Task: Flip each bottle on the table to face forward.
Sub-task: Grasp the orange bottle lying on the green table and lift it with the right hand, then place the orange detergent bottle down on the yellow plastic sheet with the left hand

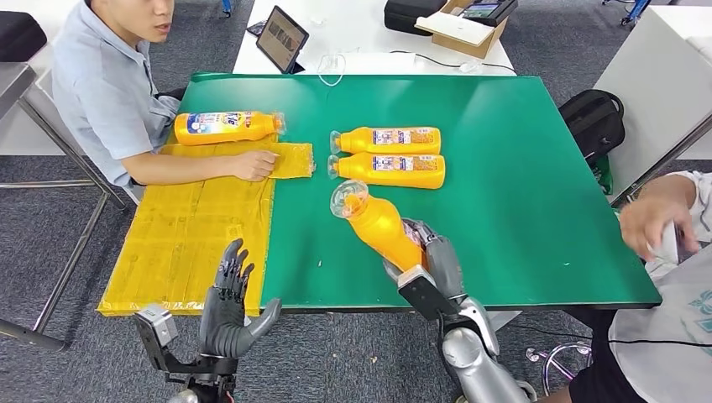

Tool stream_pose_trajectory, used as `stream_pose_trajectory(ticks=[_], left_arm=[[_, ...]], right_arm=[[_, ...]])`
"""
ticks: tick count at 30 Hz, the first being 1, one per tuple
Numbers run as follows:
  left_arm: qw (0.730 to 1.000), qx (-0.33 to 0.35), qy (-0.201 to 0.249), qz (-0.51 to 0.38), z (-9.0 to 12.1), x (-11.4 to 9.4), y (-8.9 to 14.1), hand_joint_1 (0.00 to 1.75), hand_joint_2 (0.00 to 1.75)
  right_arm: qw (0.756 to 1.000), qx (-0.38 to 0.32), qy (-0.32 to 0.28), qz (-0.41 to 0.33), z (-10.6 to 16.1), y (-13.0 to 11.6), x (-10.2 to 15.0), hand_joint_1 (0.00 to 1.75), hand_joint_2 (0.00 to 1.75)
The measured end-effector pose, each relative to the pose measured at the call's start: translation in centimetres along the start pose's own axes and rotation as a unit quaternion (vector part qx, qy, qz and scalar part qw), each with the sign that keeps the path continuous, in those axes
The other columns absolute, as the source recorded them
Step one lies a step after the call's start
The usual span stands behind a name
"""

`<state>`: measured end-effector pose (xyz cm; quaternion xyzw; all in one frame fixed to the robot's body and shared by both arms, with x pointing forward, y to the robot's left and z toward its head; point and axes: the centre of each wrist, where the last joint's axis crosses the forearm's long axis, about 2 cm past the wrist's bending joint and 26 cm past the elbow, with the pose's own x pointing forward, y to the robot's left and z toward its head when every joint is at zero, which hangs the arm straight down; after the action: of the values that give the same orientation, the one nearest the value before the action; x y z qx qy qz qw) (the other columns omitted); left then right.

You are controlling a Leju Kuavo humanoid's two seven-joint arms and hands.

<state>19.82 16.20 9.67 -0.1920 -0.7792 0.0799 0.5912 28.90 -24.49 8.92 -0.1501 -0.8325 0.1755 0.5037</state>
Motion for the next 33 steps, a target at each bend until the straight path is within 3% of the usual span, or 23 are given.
stream_pose_trajectory(ticks=[6,11,17,25,26,27,28,29,30,31,33], left_arm=[[1.000,-0.021,0.018,-0.008,-0.1,-0.7,-0.3,0.00,1.75],[0.998,-0.051,0.024,0.016,-1.1,-1.1,-1.0,0.00,1.75],[0.997,-0.056,0.026,0.039,-2.0,-1.2,-1.9,0.00,1.75],[0.995,-0.032,0.025,0.093,-2.2,-1.1,-2.2,0.01,1.75],[0.994,-0.032,0.026,0.097,-2.2,-1.1,-2.3,0.21,1.75],[0.994,-0.033,0.028,0.099,-2.2,-1.1,-2.3,0.59,1.75],[0.994,-0.033,0.029,0.101,-2.2,-1.1,-2.3,1.03,1.75],[0.994,-0.034,0.032,0.102,-2.2,-1.2,-2.3,1.46,1.75],[0.993,-0.035,0.035,0.103,-2.3,-1.2,-2.3,1.69,1.75],[0.993,-0.036,0.040,0.104,-2.3,-1.2,-2.3,1.75,1.75],[0.992,-0.037,0.049,0.108,-2.4,-1.4,-2.3,1.75,1.75]], right_arm=[[0.999,0.026,-0.044,-0.002,-1.6,1.6,1.2,1.61,1.75],[0.990,0.105,-0.097,-0.018,-3.4,6.1,3.4,1.62,1.75],[0.976,0.163,-0.140,-0.028,-2.6,11.1,5.4,1.61,1.75],[0.971,0.187,-0.141,-0.048,-1.8,13.5,6.1,1.53,1.75],[0.971,0.188,-0.139,-0.050,-1.7,13.7,6.1,1.52,1.75],[0.971,0.189,-0.138,-0.051,-1.6,13.9,6.1,1.50,1.75],[0.971,0.189,-0.137,-0.051,-1.6,14.0,6.1,1.36,1.75],[0.971,0.189,-0.136,-0.051,-1.5,14.2,6.1,1.14,1.75],[0.971,0.189,-0.136,-0.049,-1.5,14.3,6.1,0.80,1.75],[0.972,0.188,-0.136,-0.045,-1.5,14.4,6.0,0.45,1.75],[0.972,0.186,-0.137,-0.036,-1.6,14.6,5.9,0.03,1.75]])
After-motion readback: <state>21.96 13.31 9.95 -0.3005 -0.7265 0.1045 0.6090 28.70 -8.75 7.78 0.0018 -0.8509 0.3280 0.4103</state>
